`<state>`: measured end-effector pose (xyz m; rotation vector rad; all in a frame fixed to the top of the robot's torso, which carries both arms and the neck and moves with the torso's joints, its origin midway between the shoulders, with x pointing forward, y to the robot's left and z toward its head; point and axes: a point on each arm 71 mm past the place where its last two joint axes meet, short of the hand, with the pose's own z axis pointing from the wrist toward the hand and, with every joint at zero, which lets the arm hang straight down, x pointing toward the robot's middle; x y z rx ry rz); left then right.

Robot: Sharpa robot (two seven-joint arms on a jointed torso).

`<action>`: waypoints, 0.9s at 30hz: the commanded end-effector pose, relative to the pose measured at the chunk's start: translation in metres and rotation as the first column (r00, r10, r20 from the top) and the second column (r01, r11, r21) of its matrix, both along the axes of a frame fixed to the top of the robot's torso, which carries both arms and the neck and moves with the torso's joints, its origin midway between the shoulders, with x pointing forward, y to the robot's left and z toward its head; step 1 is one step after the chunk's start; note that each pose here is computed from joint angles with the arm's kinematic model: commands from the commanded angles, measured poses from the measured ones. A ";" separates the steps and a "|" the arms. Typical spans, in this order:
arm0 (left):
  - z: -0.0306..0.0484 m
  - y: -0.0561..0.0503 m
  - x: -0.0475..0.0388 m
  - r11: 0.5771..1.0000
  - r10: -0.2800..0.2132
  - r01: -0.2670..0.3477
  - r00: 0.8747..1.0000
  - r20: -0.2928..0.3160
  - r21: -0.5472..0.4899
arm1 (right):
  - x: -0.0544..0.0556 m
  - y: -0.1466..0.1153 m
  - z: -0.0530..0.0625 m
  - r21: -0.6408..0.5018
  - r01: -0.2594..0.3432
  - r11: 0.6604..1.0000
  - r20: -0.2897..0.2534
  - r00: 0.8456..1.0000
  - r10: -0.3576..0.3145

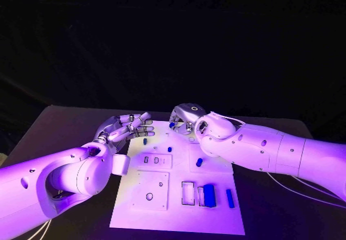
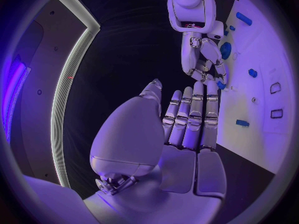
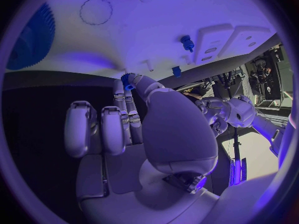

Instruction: Assemble the parts on the task board

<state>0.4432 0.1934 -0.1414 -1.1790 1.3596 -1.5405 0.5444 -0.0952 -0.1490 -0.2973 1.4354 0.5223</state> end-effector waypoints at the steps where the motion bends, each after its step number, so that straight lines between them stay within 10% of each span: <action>1: 0.0021 -0.003 -0.0003 1.000 -0.020 0.020 1.000 0.011 -0.006 | 0.000 0.003 -0.003 -0.022 -0.015 1.000 -0.020 1.000 0.015; 27: 0.0024 -0.002 -0.0001 1.000 -0.021 0.021 1.000 0.009 -0.006 | 0.003 0.002 -0.004 -0.013 0.009 1.000 -0.015 1.000 -0.009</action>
